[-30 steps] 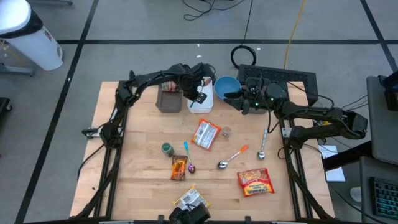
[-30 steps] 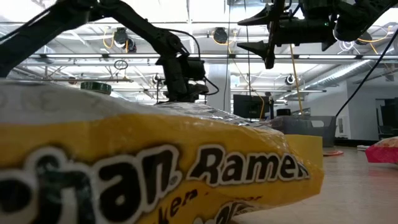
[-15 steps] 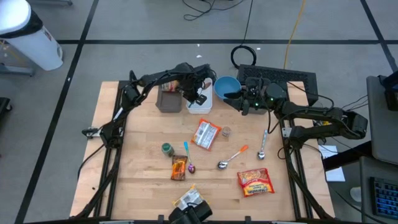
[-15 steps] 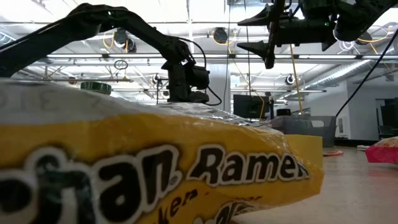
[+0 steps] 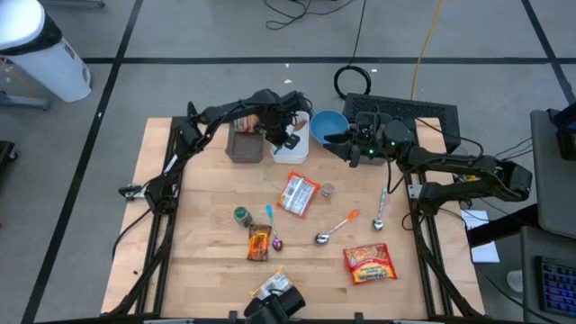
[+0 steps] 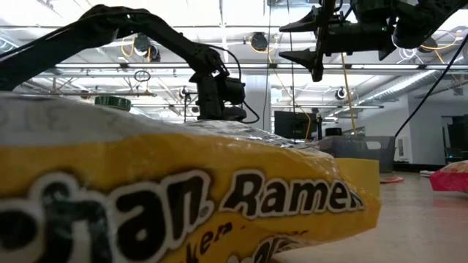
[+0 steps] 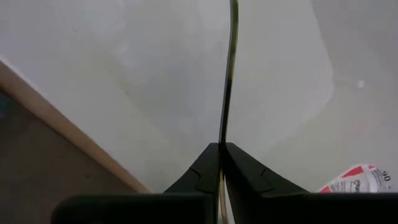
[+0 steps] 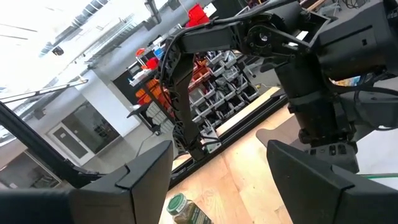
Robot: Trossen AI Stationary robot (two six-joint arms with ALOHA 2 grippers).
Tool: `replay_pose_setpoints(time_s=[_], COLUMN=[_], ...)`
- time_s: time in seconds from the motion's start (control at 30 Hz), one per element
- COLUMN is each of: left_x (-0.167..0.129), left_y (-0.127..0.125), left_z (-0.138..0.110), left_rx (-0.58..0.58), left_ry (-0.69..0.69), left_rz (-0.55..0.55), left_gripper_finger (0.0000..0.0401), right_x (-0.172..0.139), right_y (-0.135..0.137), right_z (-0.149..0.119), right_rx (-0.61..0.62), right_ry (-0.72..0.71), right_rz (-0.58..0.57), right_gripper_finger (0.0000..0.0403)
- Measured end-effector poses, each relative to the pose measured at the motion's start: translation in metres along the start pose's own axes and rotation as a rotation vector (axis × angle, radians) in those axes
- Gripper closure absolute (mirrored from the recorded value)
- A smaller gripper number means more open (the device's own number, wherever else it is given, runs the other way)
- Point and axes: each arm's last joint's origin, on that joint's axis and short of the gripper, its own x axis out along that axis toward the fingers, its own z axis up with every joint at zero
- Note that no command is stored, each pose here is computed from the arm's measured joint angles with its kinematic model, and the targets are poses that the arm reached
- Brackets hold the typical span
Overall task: Pick & Place Food Item
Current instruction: Put the left blue spoon into the white bin, then put the blue spoon into the white bin
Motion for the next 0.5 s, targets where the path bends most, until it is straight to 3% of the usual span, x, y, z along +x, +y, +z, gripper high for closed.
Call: replay_pose_setpoints(time_s=[0.2,0.5], left_x=[-0.0014,-0.0018], left_y=[0.0049,0.0061], left_z=[0.0028,0.0034], left_rx=[-0.012,-0.018], left_ry=[-0.009,0.000], left_rz=[-0.012,-0.045], left_gripper_finger=[0.0354,0.0262], right_x=[0.0000,0.0000], right_y=[0.0000,0.0000], right_z=[0.0000,0.0000], right_rx=[0.000,0.000], right_ry=[0.000,0.000], right_rz=[0.000,-0.001], right_gripper_finger=[0.0149,0.0149])
